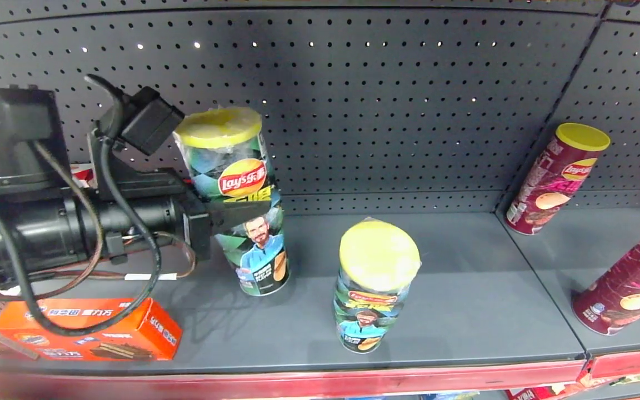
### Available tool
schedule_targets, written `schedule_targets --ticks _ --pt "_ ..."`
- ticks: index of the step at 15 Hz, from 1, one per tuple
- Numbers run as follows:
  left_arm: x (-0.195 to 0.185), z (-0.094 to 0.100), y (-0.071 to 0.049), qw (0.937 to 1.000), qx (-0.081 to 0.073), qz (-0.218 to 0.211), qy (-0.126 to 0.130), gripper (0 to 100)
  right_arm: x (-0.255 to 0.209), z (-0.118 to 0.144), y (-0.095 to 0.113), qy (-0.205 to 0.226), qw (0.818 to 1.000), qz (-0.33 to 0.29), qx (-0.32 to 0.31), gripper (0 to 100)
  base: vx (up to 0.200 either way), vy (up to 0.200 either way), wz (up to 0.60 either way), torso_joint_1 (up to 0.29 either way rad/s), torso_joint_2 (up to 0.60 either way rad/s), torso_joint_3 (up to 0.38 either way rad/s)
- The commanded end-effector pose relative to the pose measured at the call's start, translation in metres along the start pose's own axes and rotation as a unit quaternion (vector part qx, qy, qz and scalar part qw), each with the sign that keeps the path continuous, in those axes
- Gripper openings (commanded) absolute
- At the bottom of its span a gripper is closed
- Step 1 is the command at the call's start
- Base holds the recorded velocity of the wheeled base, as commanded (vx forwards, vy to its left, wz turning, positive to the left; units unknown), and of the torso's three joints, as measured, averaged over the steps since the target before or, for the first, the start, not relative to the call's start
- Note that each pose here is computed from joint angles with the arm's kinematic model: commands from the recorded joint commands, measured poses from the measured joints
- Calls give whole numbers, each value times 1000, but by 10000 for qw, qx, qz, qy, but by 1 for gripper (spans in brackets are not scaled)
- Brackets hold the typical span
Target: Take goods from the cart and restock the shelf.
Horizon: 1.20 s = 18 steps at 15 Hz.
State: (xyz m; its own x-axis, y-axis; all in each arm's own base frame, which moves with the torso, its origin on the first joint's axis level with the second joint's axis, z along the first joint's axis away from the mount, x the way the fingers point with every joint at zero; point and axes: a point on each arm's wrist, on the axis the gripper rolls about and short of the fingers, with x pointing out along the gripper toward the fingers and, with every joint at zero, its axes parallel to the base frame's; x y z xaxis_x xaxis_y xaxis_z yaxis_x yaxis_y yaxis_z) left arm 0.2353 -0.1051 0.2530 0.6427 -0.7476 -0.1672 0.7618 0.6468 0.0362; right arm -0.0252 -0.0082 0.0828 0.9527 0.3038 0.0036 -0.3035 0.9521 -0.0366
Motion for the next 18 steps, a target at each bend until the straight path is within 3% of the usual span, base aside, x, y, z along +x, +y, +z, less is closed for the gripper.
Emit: schedule_targets --ticks 1,4,7,8,13,18 --pt "32 -6 25 9997 44 -225 54 0 0 0 0 18 10000 -1 -1 100 0 0 0 0 0 0" --pt "52 -12 35 9976 64 -688 88 0 0 0 0 18 10000 -1 -9 100 0 0 0 0 0 0" --pt "67 -21 46 9922 474 -1149 -4 0 0 0 0 18 10000 -1 -1 100 0 0 0 0 0 0" --pt "68 -23 48 9900 516 -1311 -23 0 0 1 0 10 10000 -2 -1 100 0 0 0 0 0 0" --pt "88 -30 57 9905 517 -1272 81 0 0 0 0 18 10000 -1 -1 100 0 0 0 0 0 0" --pt "115 -17 70 9895 711 -1248 -170 0 0 0 0 18 10000 -1 -1 100 0 0 0 0 0 0"
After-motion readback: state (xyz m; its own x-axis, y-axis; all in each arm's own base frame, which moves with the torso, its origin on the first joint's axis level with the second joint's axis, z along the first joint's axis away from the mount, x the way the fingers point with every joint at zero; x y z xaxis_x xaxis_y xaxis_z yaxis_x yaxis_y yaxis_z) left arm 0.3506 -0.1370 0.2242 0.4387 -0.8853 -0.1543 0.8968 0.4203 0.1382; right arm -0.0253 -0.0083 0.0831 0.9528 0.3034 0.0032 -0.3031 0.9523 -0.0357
